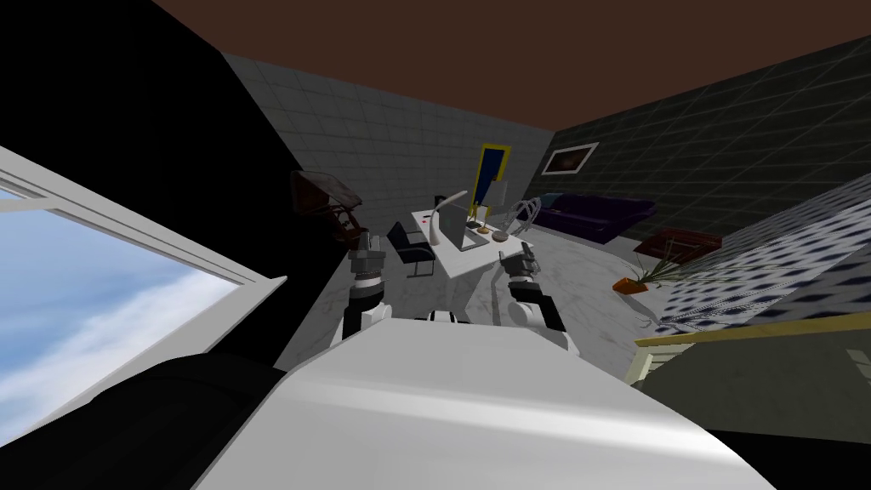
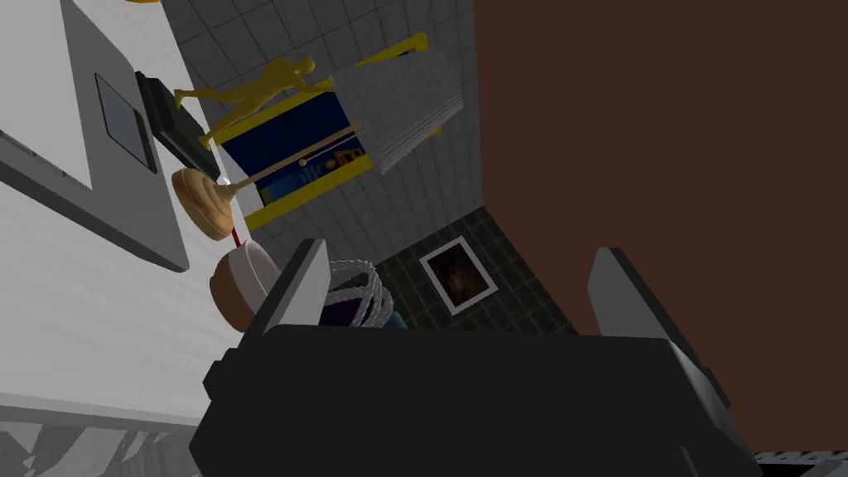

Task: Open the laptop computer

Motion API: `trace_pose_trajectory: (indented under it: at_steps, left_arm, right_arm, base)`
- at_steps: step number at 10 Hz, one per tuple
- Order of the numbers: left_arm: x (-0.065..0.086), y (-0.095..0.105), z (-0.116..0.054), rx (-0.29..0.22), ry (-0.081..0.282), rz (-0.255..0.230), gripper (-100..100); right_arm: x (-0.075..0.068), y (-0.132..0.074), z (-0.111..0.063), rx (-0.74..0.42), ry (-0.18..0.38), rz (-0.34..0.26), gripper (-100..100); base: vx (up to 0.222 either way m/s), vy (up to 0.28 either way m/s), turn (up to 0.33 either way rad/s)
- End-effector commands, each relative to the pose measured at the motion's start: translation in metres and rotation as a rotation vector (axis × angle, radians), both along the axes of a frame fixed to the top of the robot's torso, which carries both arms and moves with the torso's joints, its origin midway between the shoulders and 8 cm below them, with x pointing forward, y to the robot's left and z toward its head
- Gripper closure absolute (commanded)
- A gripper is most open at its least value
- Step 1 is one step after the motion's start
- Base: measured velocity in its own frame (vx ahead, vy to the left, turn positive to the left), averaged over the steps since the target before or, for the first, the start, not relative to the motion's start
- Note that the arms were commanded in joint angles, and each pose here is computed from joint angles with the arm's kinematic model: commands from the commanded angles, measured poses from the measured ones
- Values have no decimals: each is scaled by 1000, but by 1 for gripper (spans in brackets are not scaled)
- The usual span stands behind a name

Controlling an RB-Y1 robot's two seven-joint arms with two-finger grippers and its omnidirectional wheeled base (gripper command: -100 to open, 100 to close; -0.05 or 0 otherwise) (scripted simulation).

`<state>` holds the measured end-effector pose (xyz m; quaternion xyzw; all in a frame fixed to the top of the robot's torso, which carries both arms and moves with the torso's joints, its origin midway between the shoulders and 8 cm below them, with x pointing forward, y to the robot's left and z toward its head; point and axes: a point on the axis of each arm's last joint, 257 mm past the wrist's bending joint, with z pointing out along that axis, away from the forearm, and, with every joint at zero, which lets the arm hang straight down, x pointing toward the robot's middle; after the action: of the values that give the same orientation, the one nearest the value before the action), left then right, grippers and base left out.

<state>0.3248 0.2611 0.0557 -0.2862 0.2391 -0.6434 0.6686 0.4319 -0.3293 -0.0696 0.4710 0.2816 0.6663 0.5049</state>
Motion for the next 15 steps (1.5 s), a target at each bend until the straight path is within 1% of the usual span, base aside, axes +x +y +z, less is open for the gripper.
trace_pose_trajectory:
  at_steps: [1, 2, 3, 5, 6, 7, 8, 10, 11, 12, 13, 14, 15]
  left_arm:
    - [0, 0, 0, 0, 0, 0, 0]
    - [0, 0, 0, 0, 0, 0, 0]
    - [0, 0, 0, 0, 0, 0, 0]
    - [0, 0, 0, 0, 0, 0, 0]
    - [0, 0, 0, 0, 0, 0, 0]
    - [0, 0, 0, 0, 0, 0, 0]
    - [0, 0, 0, 0, 0, 0, 0]
    - [0, 0, 0, 0, 0, 0, 0]
    - [0, 0, 0, 0, 0, 0, 0]
    - [0, 0, 0, 0, 0, 0, 0]
    - [0, 0, 0, 0, 0, 0, 0]
    - [0, 0, 0, 0, 0, 0, 0]
    - [0, 0, 0, 0, 0, 0, 0]
  right_arm:
    - [11, -6, -12, 96, 27, 34, -100]
    - [11, -7, -12, 125, 26, 39, -100]
    - [21, -10, -22, 179, 50, 62, -100]
    - [21, -12, -23, 218, 48, 68, -100]
    - [30, -14, -33, 282, 72, 92, -100]
    - [30, -15, -33, 308, 70, 96, -100]
    - [39, -18, -43, 364, 94, 116, -100]
    - [39, -19, -44, 406, 91, 124, -100]
    - [47, -22, -53, 471, 114, 144, -100]
    - [47, -23, -54, 498, 111, 150, -100]
    - [55, -25, -63, 557, 134, 167, -100]
    - [55, -26, -63, 587, 131, 173, -100]
    - [63, -29, -72, 646, 152, 189, -100]
  base:
    - [4, 17, 54]
    - [5, 17, 25]
    - [5, 26, 44]
    - [2, 18, 14]
    - [2, 16, 43]
    - [6, 18, 37]
    - [11, 26, 62]
    - [4, 17, 17]
    - [3, 15, 62]
    - [4, 17, 35]
    - [6, 25, 65]
    - [6, 21, 41]
    - [10, 24, 80]
